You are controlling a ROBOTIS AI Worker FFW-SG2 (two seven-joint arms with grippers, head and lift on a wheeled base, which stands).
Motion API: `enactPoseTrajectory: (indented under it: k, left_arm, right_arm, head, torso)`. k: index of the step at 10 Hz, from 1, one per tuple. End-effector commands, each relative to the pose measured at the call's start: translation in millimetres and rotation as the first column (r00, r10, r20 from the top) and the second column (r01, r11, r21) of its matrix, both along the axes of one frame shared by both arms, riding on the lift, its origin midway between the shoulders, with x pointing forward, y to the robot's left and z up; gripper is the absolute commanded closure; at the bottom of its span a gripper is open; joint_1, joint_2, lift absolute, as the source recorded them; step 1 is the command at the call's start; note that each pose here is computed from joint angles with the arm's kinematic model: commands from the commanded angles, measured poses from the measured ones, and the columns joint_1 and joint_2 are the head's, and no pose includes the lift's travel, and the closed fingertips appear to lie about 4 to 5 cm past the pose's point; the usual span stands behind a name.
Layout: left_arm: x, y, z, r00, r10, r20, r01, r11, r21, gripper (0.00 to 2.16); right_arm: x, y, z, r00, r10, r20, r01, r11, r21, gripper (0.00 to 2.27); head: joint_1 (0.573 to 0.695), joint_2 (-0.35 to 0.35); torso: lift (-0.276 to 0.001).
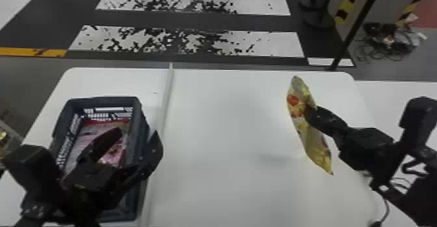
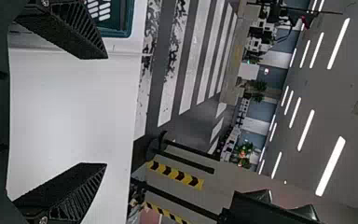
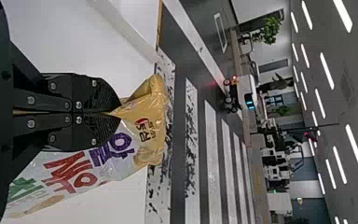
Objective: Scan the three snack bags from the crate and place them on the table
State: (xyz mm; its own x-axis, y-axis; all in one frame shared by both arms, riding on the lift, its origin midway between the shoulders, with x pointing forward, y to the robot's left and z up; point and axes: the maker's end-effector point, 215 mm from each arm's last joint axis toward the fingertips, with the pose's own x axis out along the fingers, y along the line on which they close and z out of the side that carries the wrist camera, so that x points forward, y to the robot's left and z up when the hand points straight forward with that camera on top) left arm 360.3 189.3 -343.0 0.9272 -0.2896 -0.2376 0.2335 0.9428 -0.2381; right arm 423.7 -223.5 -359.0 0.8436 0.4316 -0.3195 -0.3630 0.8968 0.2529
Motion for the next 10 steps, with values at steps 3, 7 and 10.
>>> enactPoseTrajectory:
  k: [3,7,10]
  left_arm:
    - [-0.3,-9.6,-1.2,1.000,-0.013,-0.002,0.013,1.000,0.013,0.05]
    - [3.2,-10.3,-8.5,1.000,-0.017,-0.009,0.017,1.000,0.014,0.05]
    - [5.0,-10.5,-16.5,1.000,-0.018,-0.020,0.018,1.000,0.016,0.05]
  right_arm:
    - [-27.9,5.4,5.1,0.984,0.072,-0.162,-0.019,0.951,0.309,2.25]
    - [-21.6,4.3,-37.5,0.947,0.121,-0.298,0.039,0.877,0.479,2.25]
    - [14.9,-30.0,-84.3,0.931,0.056,-0.361,0.108,0.902,0.419,2.03]
  head:
    - [0.695,-0.063]
    - [0.695,-0.045]
    - [0.695,-0.072]
  torso:
    - [-0.062]
    - [-0.062]
    - [-0.062]
